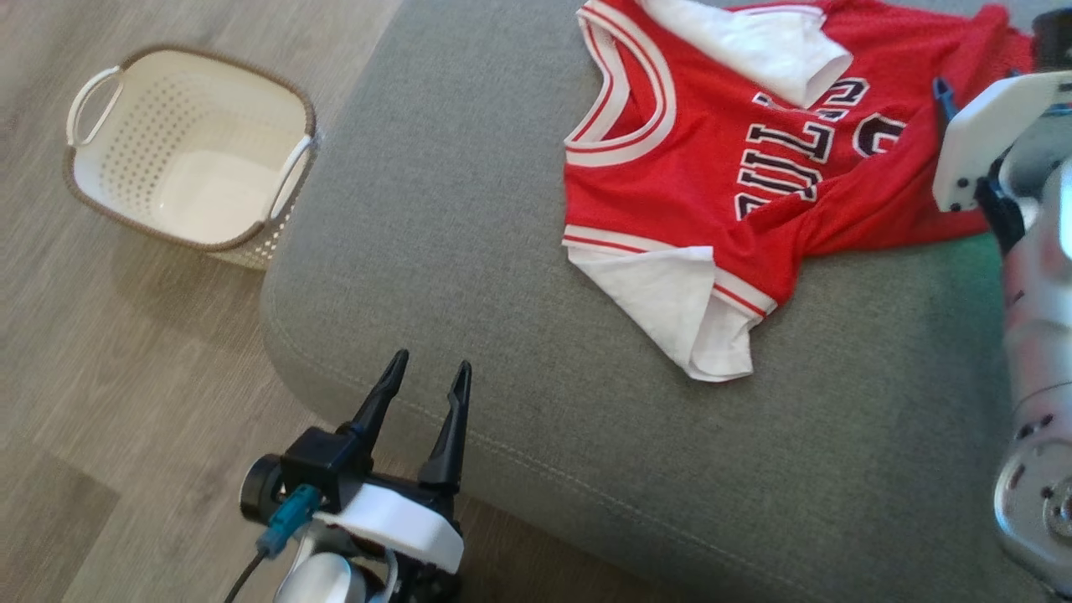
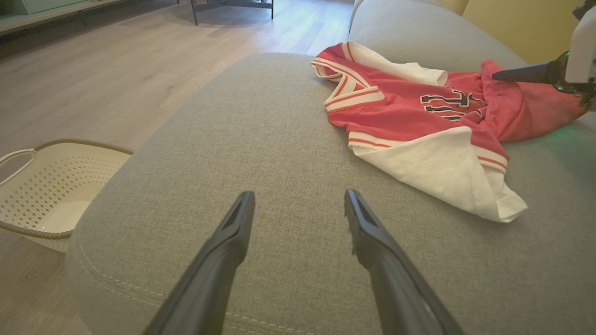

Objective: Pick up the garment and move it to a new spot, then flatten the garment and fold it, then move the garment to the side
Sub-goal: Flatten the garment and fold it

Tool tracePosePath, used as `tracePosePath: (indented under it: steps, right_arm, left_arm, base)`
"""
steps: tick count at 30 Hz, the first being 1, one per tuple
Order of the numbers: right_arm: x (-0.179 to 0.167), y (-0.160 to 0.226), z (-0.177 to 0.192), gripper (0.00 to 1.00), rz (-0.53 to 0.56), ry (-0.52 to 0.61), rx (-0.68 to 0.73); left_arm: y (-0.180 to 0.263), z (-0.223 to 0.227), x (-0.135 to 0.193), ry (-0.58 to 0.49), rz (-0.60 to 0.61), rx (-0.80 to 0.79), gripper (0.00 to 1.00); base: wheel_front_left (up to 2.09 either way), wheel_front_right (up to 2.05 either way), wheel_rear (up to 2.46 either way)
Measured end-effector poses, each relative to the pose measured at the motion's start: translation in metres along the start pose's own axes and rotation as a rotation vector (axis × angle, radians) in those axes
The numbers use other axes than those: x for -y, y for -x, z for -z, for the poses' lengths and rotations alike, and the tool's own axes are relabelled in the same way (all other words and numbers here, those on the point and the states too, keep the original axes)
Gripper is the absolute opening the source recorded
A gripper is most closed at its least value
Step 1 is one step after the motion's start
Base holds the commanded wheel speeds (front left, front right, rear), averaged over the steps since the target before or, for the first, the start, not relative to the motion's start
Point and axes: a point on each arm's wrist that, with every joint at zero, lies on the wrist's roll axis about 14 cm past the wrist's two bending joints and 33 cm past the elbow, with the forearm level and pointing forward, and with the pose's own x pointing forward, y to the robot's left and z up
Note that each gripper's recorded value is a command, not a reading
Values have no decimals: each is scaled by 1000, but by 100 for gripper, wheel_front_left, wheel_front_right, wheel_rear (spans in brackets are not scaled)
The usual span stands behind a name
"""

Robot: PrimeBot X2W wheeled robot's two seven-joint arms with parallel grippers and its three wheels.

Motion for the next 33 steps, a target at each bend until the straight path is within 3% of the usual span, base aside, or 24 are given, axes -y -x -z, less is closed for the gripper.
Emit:
tracePosePath:
  steps: [2, 3, 4, 10, 21, 28, 33]
  right_arm:
    - [0, -6, 7, 100, 2, 6, -25]
    - [-1, -8, 11, 60, 1, 3, -42]
    - [-2, -9, 14, 0, 0, -2, -49]
    - [-4, -6, 15, 0, 5, -28, -36]
    - [4, 45, -30, 0, 49, -216, 220]
    - [45, 100, 20, 0, 155, -377, 188]
    - [82, 144, 35, 0, 255, -463, 216]
  left_arm:
    - [-1, 2, -1, 1, -10, -10, 100]
    - [-2, 2, -1, 1, -13, -12, 100]
    - [-3, 2, -2, -1, -15, -11, 100]
    - [-4, -1, -2, -3, -16, -1, 100]
    - [0, -14, 8, 1, 56, 61, 100]
    - [-5, -19, 36, -3, 163, 92, 100]
    - [-4, -20, 55, -4, 230, 104, 100]
  base:
    - [0, 0, 0]
    - [0, 0, 0]
    - [0, 0, 0]
    - [0, 0, 0]
    - [0, 0, 0]
    - [0, 0, 0]
    - [0, 0, 0]
